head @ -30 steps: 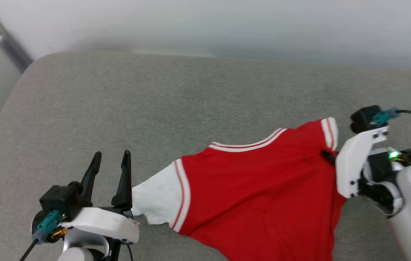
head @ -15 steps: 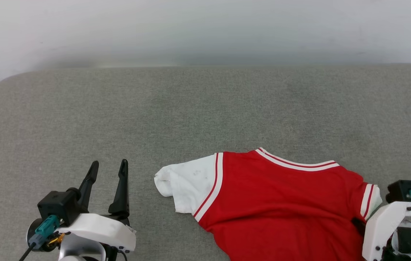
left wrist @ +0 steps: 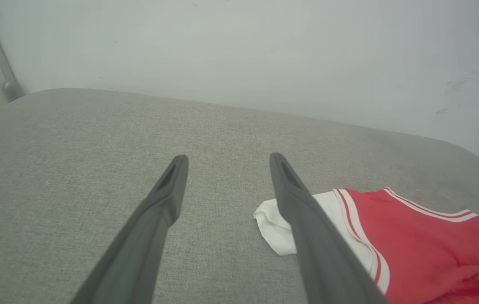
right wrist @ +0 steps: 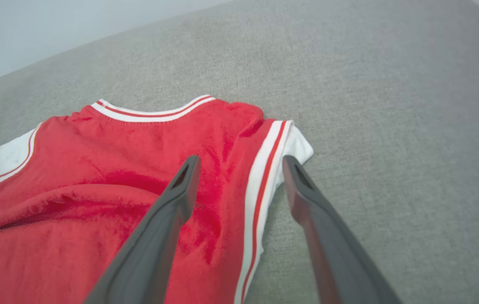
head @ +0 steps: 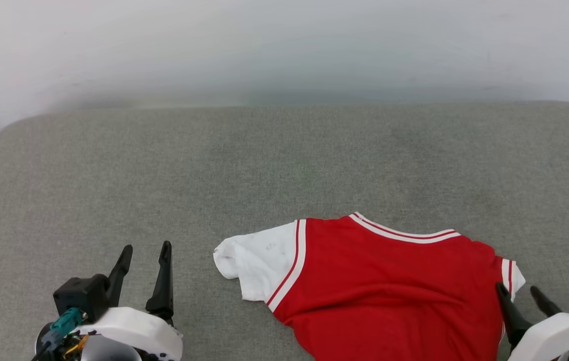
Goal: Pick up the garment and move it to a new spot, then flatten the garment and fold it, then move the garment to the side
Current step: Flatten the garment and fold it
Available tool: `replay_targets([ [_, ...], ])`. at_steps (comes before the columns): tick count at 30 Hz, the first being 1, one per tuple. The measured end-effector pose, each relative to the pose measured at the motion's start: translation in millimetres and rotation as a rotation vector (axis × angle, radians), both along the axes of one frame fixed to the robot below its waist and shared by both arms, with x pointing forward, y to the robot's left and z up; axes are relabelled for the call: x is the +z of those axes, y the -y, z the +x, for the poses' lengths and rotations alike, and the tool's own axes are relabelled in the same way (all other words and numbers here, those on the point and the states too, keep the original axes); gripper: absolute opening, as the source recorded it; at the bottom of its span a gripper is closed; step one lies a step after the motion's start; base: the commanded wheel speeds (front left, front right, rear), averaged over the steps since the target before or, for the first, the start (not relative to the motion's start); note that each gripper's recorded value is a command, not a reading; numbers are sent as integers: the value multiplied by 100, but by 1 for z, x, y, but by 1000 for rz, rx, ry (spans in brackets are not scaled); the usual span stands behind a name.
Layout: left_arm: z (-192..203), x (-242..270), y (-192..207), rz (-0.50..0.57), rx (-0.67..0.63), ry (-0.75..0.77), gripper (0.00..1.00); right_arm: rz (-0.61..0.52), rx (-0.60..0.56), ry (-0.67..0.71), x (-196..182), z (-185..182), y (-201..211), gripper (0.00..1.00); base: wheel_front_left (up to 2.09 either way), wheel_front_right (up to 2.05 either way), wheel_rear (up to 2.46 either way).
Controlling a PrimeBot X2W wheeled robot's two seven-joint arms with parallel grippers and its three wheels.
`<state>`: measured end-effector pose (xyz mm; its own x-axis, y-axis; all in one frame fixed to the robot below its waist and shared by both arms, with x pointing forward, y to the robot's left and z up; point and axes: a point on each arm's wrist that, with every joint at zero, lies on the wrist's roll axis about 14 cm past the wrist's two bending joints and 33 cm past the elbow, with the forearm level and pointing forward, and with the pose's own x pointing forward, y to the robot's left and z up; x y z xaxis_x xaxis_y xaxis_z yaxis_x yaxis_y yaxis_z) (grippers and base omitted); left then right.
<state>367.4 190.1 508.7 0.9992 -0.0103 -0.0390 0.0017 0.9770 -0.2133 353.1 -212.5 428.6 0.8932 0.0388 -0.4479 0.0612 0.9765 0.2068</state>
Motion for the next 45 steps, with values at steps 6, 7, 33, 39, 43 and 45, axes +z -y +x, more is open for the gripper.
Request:
replay_targets([
  [6, -10, 4, -2, 11, 3, -1, 100, -67, -4, 258, 61, 3, -1, 100, 0, 0, 0],
  [7, -12, 4, -3, 13, 3, -7, 100, -73, 2, 291, 69, 2, -4, 100, 0, 0, 0],
  [33, 65, -91, 54, 141, -505, -712, 100, -74, 57, 290, 63, 31, -28, 100, 0, 0, 0],
  [39, 52, -132, 62, 181, -563, -914, 100, -45, 20, 255, 49, 32, -19, 100, 0, 0, 0],
  [43, 49, -138, 68, 200, -591, -957, 47, -28, -5, 241, 43, 30, -13, 100, 0, 0, 0],
  [45, 48, -138, 69, 201, -594, -958, 0, -21, -13, 241, 42, 29, -12, 100, 0, 0, 0],
])
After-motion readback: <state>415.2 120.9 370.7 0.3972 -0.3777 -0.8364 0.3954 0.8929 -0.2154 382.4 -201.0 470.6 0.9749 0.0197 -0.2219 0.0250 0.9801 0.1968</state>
